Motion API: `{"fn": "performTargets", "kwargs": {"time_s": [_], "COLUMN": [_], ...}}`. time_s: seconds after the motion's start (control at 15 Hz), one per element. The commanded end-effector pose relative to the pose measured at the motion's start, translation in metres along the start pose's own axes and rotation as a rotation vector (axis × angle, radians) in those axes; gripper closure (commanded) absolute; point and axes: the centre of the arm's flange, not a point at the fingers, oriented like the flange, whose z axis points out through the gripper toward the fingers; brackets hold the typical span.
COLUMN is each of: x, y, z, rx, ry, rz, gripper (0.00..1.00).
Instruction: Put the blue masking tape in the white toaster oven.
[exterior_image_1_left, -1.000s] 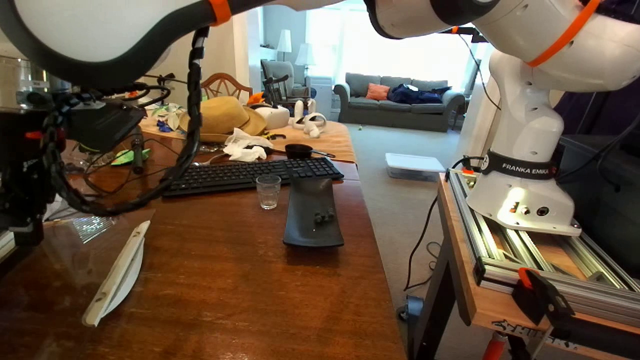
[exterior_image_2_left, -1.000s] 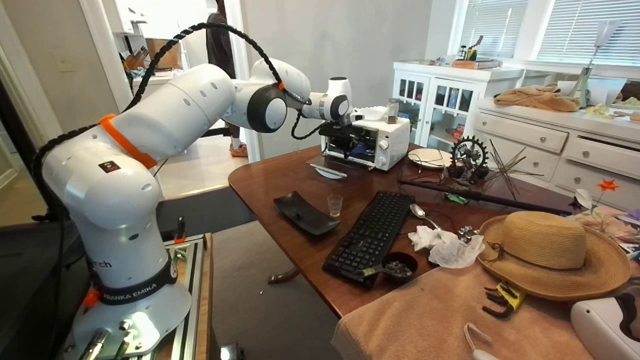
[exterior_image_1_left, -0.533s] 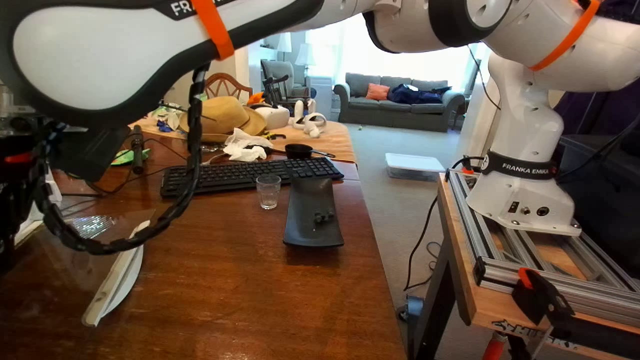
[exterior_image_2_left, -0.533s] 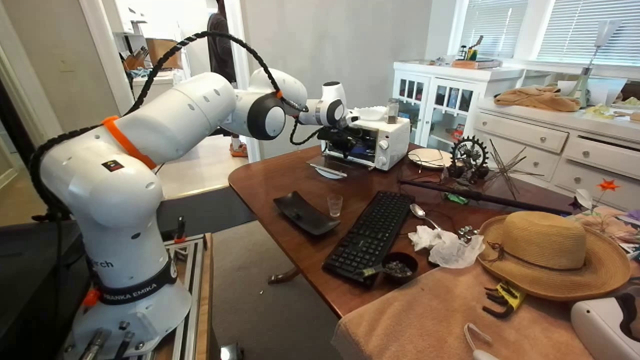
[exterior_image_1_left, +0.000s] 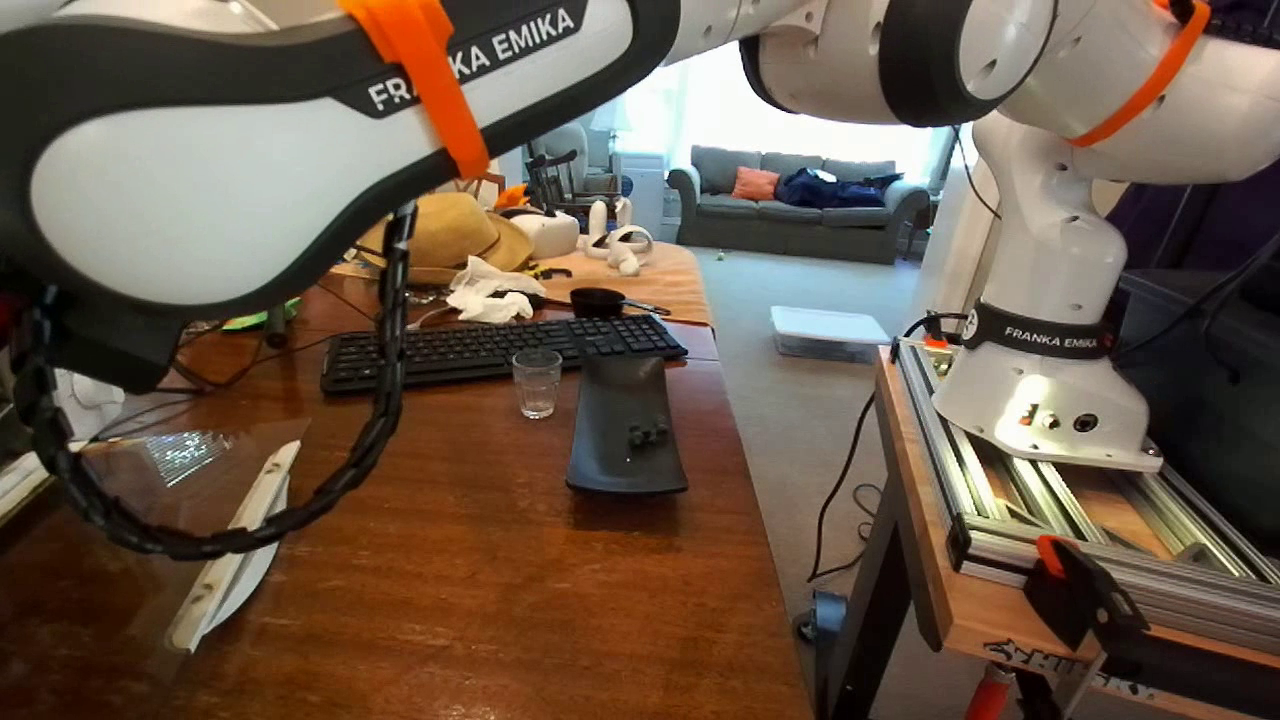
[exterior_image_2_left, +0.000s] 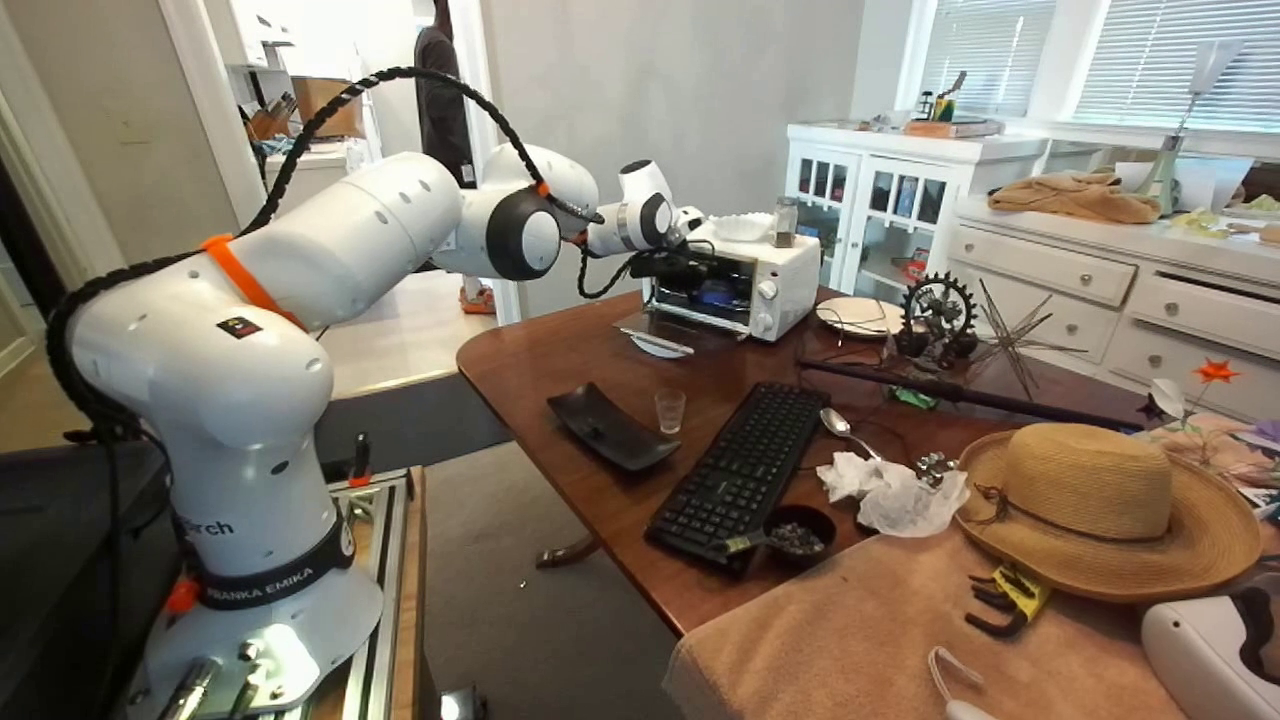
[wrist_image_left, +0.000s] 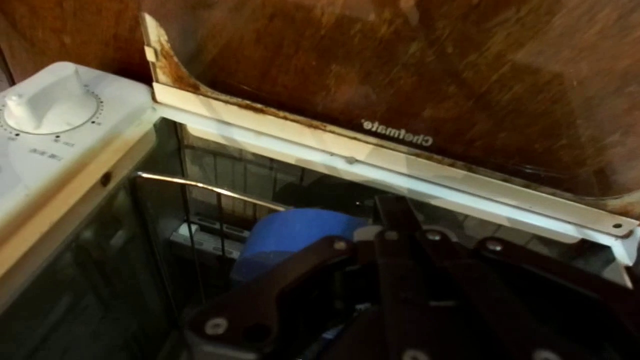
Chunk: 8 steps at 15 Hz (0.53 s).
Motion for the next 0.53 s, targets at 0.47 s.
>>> {"fn": "performTargets", "kwargs": {"time_s": [0.47], "x": [0.007], "y": [-0.017], "z": [0.006], "rx": [-0.022], "ry": [0.040], "rz": [0.004], "gripper": [1.00]}}
